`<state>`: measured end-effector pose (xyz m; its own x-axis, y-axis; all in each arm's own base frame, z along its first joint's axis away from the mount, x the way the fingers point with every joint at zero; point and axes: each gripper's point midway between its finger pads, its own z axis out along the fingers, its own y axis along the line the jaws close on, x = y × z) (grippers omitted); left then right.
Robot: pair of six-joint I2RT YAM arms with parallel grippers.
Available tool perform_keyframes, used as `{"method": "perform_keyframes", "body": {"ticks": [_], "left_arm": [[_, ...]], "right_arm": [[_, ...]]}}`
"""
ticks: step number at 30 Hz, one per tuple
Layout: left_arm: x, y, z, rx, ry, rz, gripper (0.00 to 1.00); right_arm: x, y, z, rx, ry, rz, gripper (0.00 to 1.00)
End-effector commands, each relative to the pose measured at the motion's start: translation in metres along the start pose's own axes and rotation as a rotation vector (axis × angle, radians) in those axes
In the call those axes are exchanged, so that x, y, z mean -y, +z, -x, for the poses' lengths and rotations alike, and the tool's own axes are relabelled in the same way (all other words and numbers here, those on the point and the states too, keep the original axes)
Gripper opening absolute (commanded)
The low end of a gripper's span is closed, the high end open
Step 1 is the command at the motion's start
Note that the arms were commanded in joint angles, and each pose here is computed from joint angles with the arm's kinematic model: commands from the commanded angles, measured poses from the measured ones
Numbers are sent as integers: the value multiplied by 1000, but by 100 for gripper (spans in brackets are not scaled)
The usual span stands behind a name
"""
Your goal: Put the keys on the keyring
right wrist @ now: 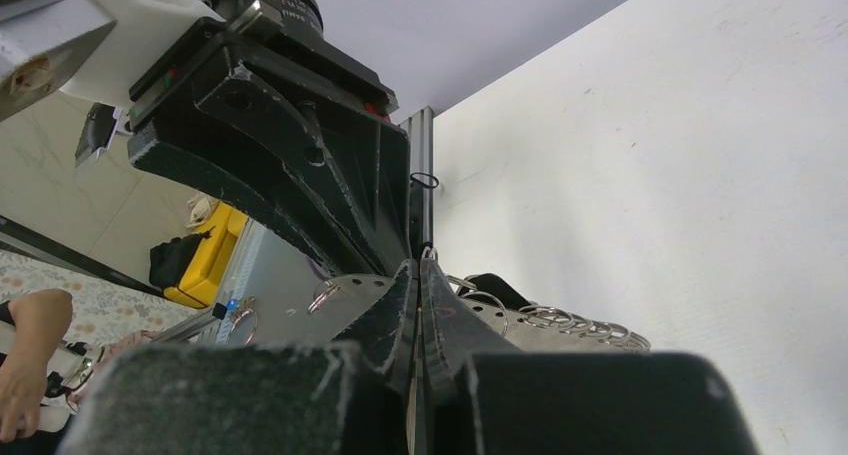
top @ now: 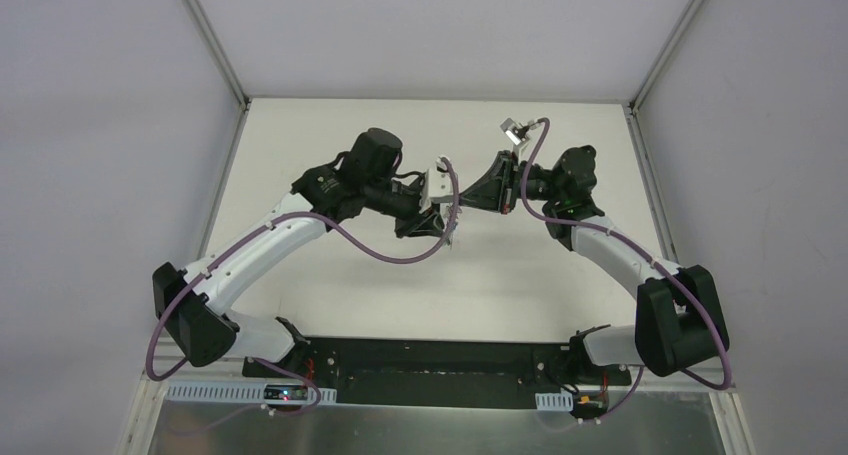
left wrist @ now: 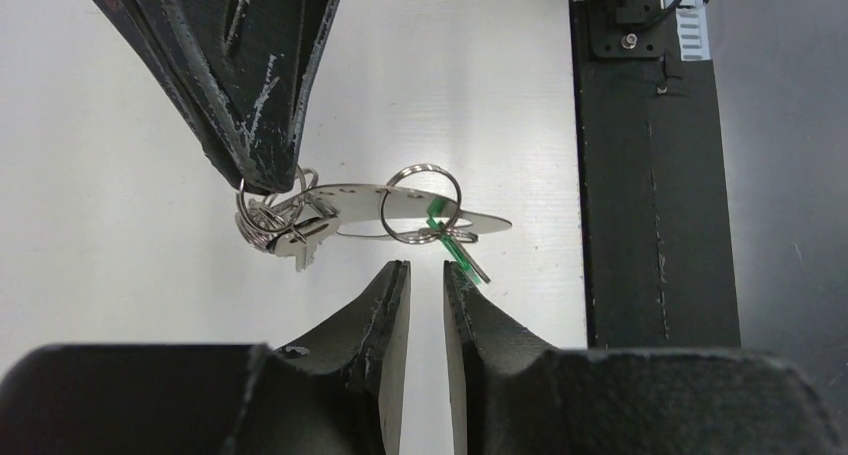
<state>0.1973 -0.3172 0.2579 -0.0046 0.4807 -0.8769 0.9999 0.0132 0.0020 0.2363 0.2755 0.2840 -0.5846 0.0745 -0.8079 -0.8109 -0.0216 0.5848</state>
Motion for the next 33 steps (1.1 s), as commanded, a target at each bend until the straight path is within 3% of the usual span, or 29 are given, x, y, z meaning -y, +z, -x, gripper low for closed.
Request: {"method": "perform_keyframes", "body": {"ticks": [1, 9, 19, 27, 33], "left_arm": [[4, -16, 6, -3, 85, 37, 21], [-25, -27, 19, 79, -10, 151, 27], [-18, -1, 46, 208, -165, -9, 27], [-15, 8, 36, 190, -201, -53, 29], [-13, 10, 33, 183, -223, -69, 17]], "right_arm": [[-7, -3, 6, 10, -85, 22, 0], [-14, -7, -10, -68, -134, 79, 0], [-19, -7, -14, -93, -138, 108, 0], [-20, -7, -15, -95, -141, 111, 0], [-20, -7, -15, -92, -143, 107, 0]]}}
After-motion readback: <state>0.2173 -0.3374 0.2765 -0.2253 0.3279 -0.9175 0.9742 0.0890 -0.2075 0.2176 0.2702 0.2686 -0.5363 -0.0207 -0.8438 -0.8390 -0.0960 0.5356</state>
